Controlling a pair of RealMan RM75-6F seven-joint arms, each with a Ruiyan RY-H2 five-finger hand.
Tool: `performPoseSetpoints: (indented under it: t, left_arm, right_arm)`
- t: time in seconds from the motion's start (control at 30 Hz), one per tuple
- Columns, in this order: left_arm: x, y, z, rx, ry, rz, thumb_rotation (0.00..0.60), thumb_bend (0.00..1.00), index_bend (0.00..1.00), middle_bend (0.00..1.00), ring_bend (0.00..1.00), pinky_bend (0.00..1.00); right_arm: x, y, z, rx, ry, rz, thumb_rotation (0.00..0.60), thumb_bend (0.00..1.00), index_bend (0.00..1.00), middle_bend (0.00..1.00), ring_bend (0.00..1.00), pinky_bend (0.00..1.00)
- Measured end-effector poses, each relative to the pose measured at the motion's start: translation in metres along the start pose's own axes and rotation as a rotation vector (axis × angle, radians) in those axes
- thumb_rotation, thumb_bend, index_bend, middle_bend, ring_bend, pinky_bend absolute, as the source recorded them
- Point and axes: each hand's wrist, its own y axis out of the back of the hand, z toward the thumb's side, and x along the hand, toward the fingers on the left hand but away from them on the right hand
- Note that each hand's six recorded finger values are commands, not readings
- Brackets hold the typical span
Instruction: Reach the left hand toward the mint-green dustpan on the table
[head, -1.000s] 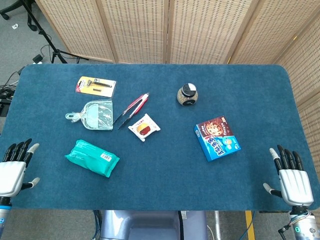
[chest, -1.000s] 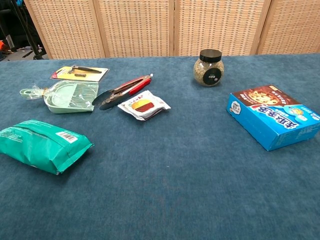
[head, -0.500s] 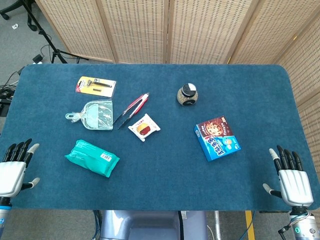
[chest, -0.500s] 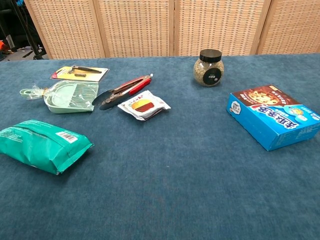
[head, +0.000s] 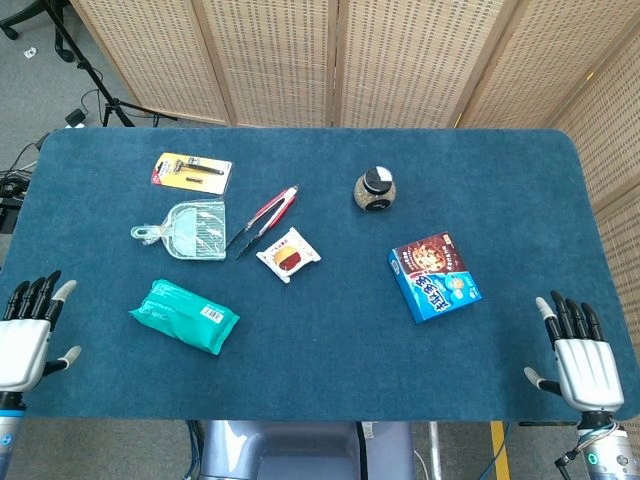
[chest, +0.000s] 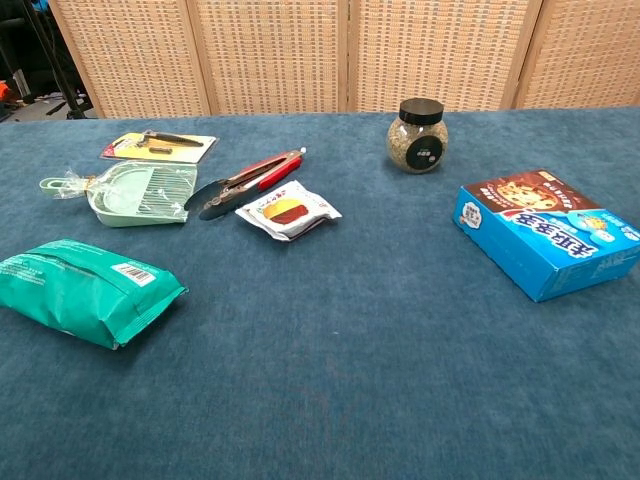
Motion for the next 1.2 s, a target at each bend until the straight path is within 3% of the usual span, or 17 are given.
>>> performPoseSetpoints:
  t: [0.1,0.13,0.2,0.27,0.37,0.47,0.87,1.2]
  left_arm:
    - [0.004,0.006,-0.002,-0.003,0.007,0.059,0.600,0.21,0.00,0.00,0.02,0.05]
    - [0.006,0.008,-0.003,-0.004,0.010,0.079,0.600,0.22,0.00,0.01,0.06,0.11]
    - [0.011,0.013,-0.004,-0.010,0.014,0.113,0.600,0.25,0.00,0.12,0.21,0.22]
    - [0.016,0.016,-0.003,-0.014,0.008,0.123,0.600,0.31,0.00,0.32,0.40,0.34]
    - [0.023,0.016,-0.001,-0.022,-0.012,0.107,0.600,0.42,0.00,0.51,0.57,0.43]
    - [0.031,0.015,0.001,-0.029,-0.036,0.066,0.600,0.49,0.00,0.60,0.64,0.47]
    - [0.079,0.029,0.004,-0.019,-0.098,-0.161,0.600,0.61,0.00,0.67,0.72,0.54]
    - [0.122,0.035,0.018,-0.011,-0.110,-0.453,0.600,0.61,0.00,0.68,0.74,0.56]
  right_arm:
    - [0.000,-0.001,0.001,0.001,0.003,0.003,0.600,0.00,0.00,0.00,0.00,0.00]
    - [0.000,-0.001,0.002,0.002,0.004,0.003,0.600,0.00,0.00,0.00,0.00,0.00]
    - [-0.001,-0.001,0.002,0.003,0.006,0.004,0.600,0.00,0.00,0.00,0.00,0.00]
    - [-0.001,-0.002,0.003,0.004,0.006,0.004,0.600,0.00,0.00,0.00,0.00,0.00]
    - [-0.001,-0.002,0.003,0.004,0.006,0.005,0.600,0.00,0.00,0.00,0.00,0.00]
    - [-0.001,-0.002,0.003,0.004,0.008,0.006,0.600,0.00,0.00,0.00,0.00,0.00]
    - [-0.001,-0.003,0.005,0.002,0.014,0.011,0.600,0.00,0.00,0.00,0.00,0.00]
    - [-0.001,-0.005,0.006,0.008,0.013,0.015,0.600,0.00,0.00,0.00,0.00,0.00]
